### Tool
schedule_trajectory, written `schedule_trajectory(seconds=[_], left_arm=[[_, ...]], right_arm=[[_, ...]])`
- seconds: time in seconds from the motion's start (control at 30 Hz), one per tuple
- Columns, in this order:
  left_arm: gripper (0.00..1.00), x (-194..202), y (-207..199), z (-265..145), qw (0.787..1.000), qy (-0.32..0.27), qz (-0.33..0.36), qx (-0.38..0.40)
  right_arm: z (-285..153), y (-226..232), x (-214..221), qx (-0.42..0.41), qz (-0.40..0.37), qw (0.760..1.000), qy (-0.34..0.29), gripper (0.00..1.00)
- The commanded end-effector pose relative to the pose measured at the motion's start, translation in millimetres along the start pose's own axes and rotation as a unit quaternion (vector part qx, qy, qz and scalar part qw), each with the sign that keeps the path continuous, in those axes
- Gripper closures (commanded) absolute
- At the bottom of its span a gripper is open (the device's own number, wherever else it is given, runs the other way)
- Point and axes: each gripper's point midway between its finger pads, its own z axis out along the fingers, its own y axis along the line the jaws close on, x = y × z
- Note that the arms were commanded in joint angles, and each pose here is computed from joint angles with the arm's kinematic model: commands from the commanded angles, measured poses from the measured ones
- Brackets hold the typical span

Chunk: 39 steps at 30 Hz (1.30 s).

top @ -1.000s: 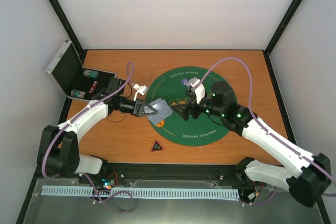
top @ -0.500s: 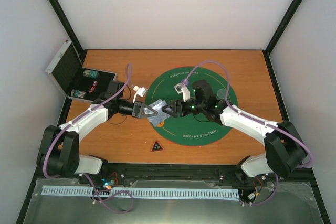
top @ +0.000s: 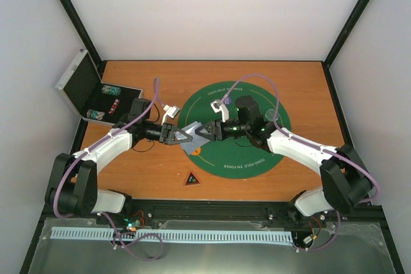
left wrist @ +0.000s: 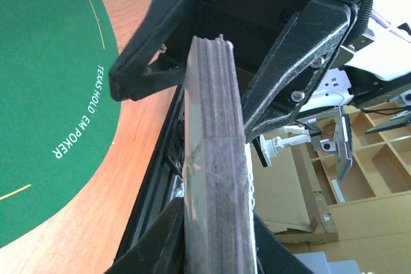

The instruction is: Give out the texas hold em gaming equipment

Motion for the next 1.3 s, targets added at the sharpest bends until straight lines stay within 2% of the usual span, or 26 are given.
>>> schedule_trajectory(seconds=[0.0, 0.37, 0.47, 0.53, 0.9, 1.27], left_arm=[[0.81, -4, -22, -3, 0.998, 0.006, 0.032, 0.044], [0.80, -4, -23, -3, 0.998, 0.008, 0.029, 0.048], [0.79, -3, -24, -3, 0.998, 0.009, 0.028, 0.051], [0.74, -3, -25, -4, 0.998, 0.010, 0.028, 0.052], [0.62, -1, -33, -5, 0.997, 0.013, 0.038, 0.064], [0.67, 0, -40, -6, 0.995, 0.017, 0.057, 0.081]], right_arm=[[6, 4, -9, -0.025, 0.009, 1.000, -0.008, 0.51], [9, 14, -9, -0.059, 0.021, 0.998, -0.003, 0.72], [9, 15, -10, -0.063, 0.026, 0.998, -0.004, 0.88], [9, 16, -12, -0.063, 0.027, 0.998, -0.006, 0.96], [6, 15, -31, -0.057, 0.041, 0.997, -0.039, 0.97], [5, 13, -43, -0.060, 0.045, 0.996, -0.056, 0.97]])
